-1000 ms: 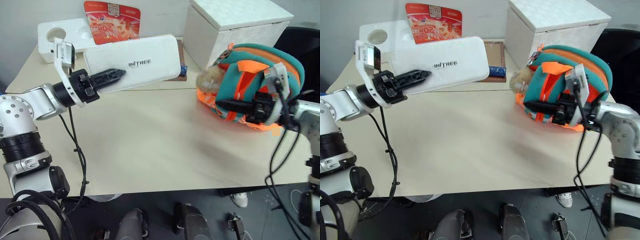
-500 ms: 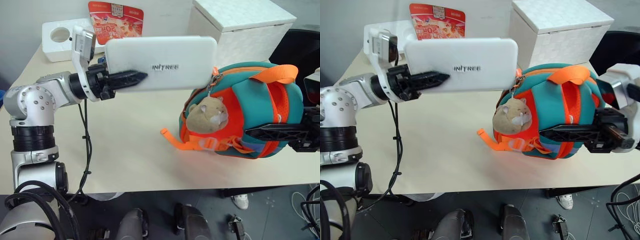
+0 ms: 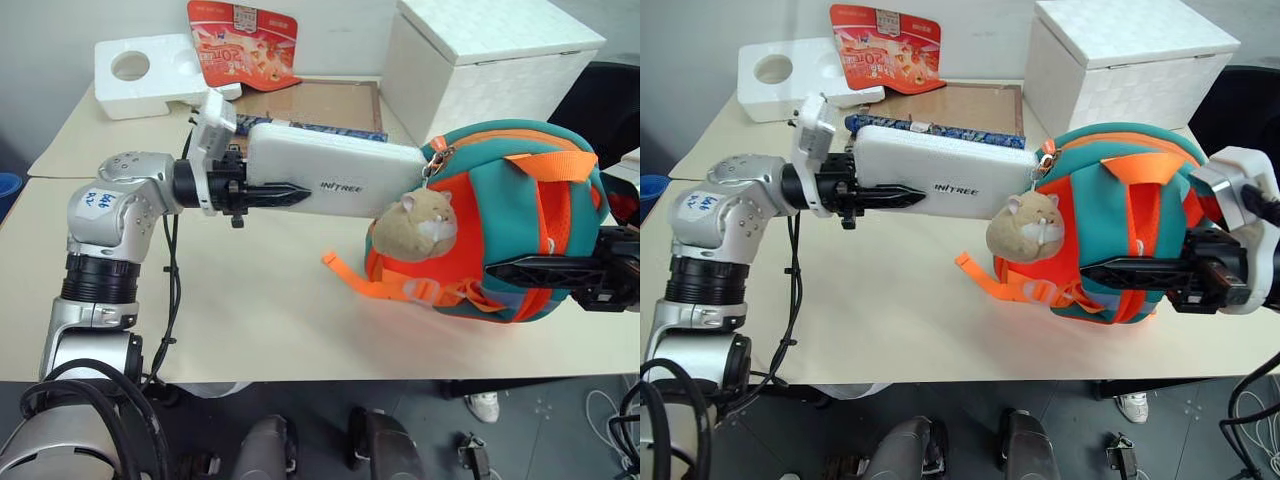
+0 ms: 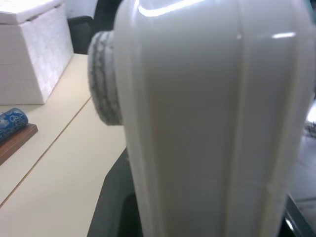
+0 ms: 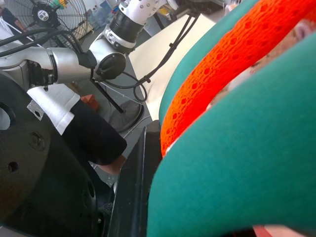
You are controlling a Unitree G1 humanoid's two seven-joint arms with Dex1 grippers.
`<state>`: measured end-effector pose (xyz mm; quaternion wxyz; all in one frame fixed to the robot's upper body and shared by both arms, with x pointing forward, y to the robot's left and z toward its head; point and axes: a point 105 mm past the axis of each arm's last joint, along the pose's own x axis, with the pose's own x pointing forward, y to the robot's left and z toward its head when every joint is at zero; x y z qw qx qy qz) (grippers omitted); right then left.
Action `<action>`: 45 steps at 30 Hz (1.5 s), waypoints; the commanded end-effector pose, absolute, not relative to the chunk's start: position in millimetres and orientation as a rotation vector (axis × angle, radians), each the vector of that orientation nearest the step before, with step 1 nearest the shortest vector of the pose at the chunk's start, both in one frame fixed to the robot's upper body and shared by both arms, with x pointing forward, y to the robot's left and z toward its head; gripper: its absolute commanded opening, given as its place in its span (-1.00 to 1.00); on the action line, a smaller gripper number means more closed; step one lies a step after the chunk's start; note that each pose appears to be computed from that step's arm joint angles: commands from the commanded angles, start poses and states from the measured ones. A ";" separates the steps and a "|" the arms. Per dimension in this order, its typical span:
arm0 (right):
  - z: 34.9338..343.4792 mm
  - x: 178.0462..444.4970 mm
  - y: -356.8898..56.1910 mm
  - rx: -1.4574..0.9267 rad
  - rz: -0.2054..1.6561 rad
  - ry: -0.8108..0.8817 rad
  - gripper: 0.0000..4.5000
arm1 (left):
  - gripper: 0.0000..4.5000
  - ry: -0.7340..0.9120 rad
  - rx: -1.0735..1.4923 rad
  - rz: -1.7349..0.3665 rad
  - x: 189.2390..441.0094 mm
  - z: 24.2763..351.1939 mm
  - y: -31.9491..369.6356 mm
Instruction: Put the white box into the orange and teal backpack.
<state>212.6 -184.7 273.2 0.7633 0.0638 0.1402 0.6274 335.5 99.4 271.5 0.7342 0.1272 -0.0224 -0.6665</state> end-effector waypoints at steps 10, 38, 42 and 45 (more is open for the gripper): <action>273.1 226.1 -161.3 0.045 1.381 0.214 -0.99 | -0.41 -0.094 0.491 -1.610 347.1 235.9 -23.2; 259.4 236.8 -166.6 0.118 1.260 0.180 -1.00 | 0.98 -0.203 0.300 -1.549 298.5 293.7 43.0; 259.5 236.8 -165.3 0.122 1.260 0.180 -1.00 | 0.98 -0.138 0.305 -1.509 301.3 271.7 20.9; 261.1 239.7 -162.2 0.143 1.251 0.162 -1.00 | 0.98 -0.095 0.280 -1.515 299.2 258.2 8.2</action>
